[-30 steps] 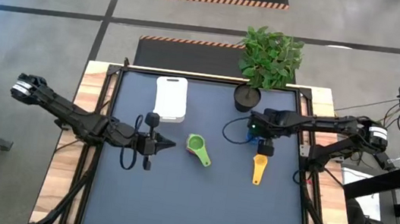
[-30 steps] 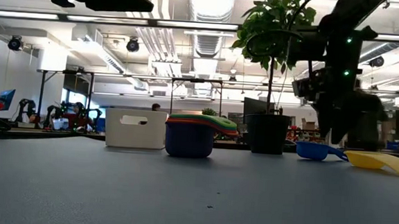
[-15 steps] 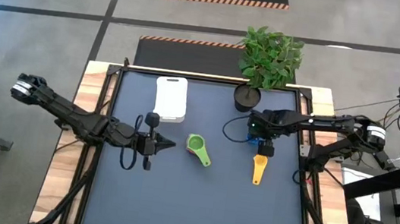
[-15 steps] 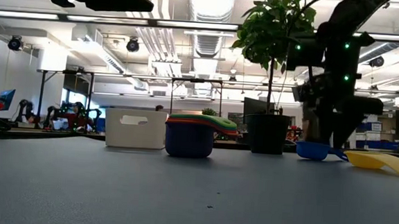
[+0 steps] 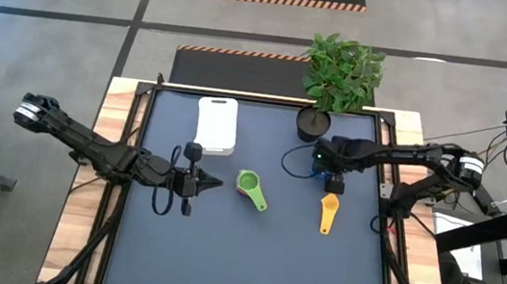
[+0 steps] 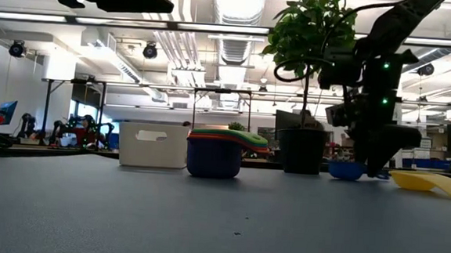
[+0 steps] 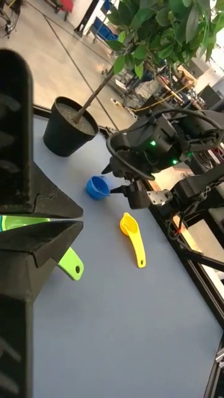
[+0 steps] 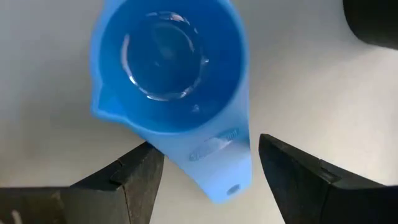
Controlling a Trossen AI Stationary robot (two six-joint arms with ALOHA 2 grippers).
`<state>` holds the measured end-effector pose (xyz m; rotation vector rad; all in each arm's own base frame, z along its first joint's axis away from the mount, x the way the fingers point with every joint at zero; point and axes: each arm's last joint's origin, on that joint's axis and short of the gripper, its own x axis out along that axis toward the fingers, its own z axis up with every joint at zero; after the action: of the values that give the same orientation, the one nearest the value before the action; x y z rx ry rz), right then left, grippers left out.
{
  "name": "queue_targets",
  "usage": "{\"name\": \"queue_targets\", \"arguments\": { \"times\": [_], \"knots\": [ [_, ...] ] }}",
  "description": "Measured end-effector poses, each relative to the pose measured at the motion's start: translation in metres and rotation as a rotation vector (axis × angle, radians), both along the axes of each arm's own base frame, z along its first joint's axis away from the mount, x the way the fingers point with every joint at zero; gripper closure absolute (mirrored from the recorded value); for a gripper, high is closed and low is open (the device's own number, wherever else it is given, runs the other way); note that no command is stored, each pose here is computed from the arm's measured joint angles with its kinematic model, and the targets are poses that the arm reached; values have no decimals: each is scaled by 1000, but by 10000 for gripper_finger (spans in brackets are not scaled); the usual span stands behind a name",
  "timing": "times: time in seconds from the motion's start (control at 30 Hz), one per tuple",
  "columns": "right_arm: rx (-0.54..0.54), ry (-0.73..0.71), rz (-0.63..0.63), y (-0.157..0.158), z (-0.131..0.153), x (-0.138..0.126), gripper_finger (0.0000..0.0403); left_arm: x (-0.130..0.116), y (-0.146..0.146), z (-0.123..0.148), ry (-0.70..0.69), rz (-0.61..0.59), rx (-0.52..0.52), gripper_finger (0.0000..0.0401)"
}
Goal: Nest measuring cups in basket
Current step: Stack the blue measuring cup on top of the green measuring cup
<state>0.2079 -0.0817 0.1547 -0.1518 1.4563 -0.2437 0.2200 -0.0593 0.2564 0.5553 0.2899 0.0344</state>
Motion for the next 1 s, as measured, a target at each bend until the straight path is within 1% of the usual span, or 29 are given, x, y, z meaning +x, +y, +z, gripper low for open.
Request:
{"name": "queue_targets", "arguments": {
  "times": [0.17,0.23,0.47,0.57,0.83,1.0],
  "knots": [
    [24,-7,5,0,0,0,155,0,0,0,0,0,0,401],
    [29,-9,8,0,-1,0,162,0,0,0,0,0,0,401],
    [78,-32,11,1,-1,1,231,0,0,0,0,0,0,401],
    [79,-34,3,1,-1,1,255,0,0,0,0,0,0,401],
    [82,-43,-27,1,0,0,289,0,0,0,0,1,0,401],
    [82,-89,-96,0,13,7,316,-1,3,2,-13,89,27,401]
  ]
}}
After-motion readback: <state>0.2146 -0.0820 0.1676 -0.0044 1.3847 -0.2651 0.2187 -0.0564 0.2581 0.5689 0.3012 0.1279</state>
